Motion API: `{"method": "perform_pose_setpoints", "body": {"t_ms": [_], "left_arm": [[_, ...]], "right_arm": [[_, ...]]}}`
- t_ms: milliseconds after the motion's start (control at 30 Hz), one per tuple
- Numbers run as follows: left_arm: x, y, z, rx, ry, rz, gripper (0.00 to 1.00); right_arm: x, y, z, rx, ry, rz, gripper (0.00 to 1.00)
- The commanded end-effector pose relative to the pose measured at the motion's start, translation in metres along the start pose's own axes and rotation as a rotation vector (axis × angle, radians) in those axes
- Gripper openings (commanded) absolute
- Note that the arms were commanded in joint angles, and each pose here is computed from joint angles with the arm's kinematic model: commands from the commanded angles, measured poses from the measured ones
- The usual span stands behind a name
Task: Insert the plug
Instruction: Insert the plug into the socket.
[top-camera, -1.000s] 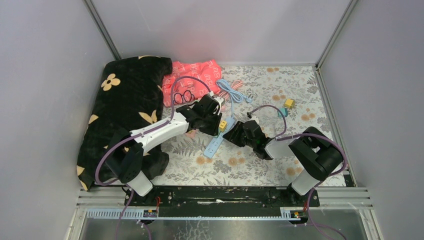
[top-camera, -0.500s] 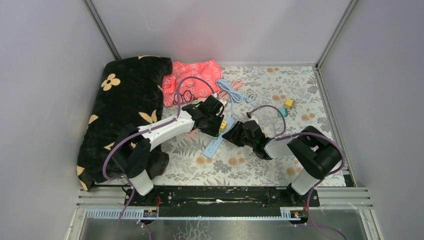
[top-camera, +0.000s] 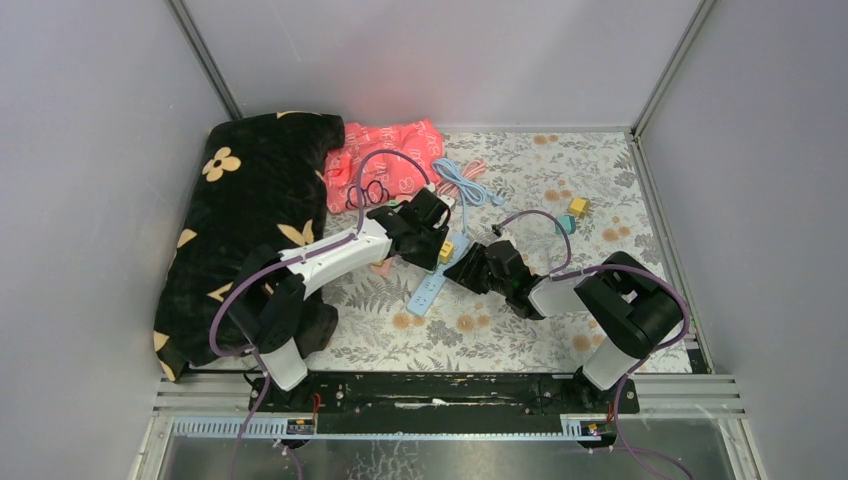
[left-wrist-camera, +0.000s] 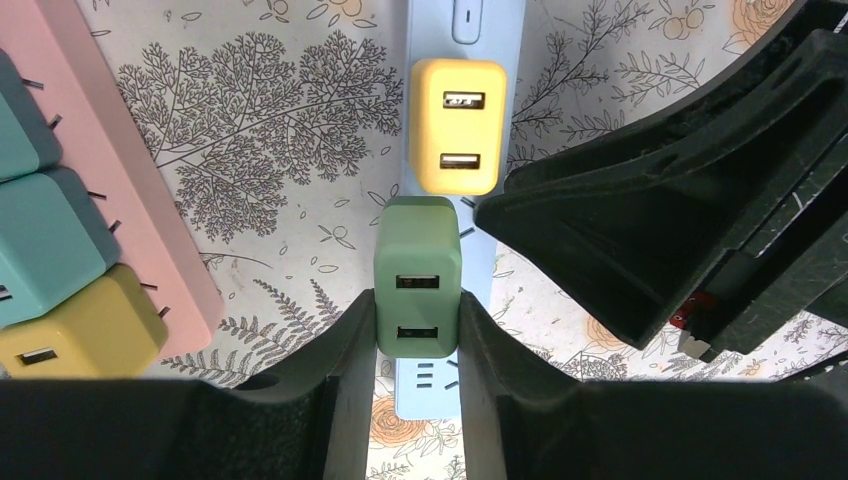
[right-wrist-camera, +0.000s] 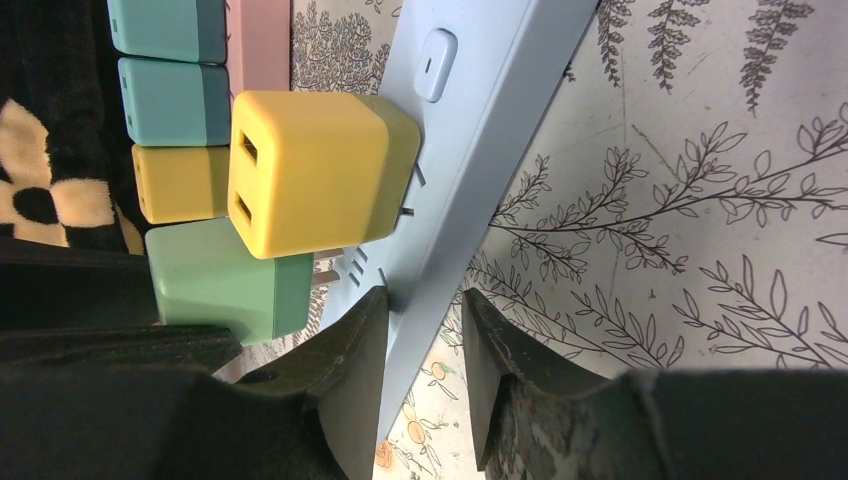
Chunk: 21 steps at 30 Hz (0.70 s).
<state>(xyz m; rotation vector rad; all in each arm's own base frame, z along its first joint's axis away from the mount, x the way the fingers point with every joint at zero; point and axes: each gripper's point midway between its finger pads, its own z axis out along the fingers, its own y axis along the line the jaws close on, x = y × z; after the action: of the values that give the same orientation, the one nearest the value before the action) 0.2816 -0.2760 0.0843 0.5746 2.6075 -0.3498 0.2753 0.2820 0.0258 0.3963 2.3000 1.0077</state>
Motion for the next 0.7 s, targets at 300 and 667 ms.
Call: {"method": "perform_pose_setpoints", "body": {"t_ms": [300, 667], "left_arm": [[-0.0103, -0.0091, 0.0016, 0.029, -0.026, 0.018, 0.0], [-0.0104, -0.0081, 0.0075, 0.02, -0.024, 0.012, 0.0]], "right_arm": [[0.0017, -0.0067, 0.0013, 0.022, 0.012, -0.02, 0.4], [0.0027, -0.0069, 0.0009, 0.02, 0.017, -0.021, 0.4]]}}
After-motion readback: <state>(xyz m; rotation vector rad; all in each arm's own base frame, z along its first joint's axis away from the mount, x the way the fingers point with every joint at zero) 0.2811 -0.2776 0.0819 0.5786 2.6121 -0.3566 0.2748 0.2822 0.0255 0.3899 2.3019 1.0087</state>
